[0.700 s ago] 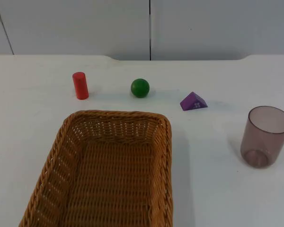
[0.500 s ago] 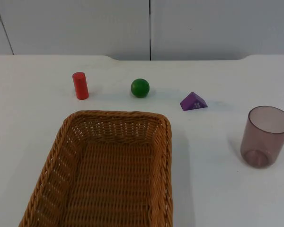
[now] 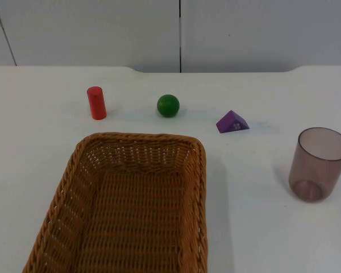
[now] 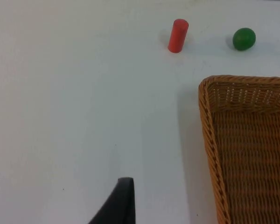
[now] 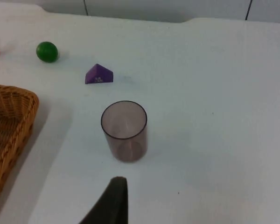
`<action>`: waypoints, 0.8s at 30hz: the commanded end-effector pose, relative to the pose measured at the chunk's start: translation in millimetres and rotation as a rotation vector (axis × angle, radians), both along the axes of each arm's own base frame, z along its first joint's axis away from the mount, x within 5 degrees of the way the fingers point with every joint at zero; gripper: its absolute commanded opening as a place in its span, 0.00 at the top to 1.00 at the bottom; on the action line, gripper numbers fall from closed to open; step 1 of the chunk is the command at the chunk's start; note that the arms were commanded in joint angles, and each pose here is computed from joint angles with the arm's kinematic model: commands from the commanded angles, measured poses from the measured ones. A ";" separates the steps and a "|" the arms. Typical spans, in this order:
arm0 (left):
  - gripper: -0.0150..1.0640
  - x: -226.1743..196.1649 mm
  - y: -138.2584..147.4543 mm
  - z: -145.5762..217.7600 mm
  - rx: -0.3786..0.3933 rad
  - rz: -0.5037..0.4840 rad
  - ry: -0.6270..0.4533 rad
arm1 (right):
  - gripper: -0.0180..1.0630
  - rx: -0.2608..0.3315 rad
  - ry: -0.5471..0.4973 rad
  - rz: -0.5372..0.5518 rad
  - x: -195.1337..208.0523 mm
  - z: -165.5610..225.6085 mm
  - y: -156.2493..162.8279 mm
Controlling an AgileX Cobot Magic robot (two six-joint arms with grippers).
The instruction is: Pick up the basket with the left hand and place the triangular block into the basket with the right hand.
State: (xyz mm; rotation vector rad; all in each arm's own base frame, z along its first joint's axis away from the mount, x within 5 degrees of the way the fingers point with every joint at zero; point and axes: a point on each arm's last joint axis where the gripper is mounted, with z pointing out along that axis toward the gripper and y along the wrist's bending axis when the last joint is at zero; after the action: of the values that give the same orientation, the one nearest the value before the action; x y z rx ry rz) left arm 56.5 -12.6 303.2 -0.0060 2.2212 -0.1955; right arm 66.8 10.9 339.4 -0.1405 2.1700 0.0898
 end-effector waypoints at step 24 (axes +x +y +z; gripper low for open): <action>0.01 103.9 -2.3 -31.3 -0.019 -0.021 0.345 | 0.01 0.006 0.283 -0.031 100.4 -39.1 -4.9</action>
State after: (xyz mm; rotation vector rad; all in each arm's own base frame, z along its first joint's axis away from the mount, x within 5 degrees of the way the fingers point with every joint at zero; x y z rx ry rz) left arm 155.0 -13.7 273.0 -0.0311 2.5597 -0.2213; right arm 166.0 7.1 297.6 -0.0981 2.4720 0.1128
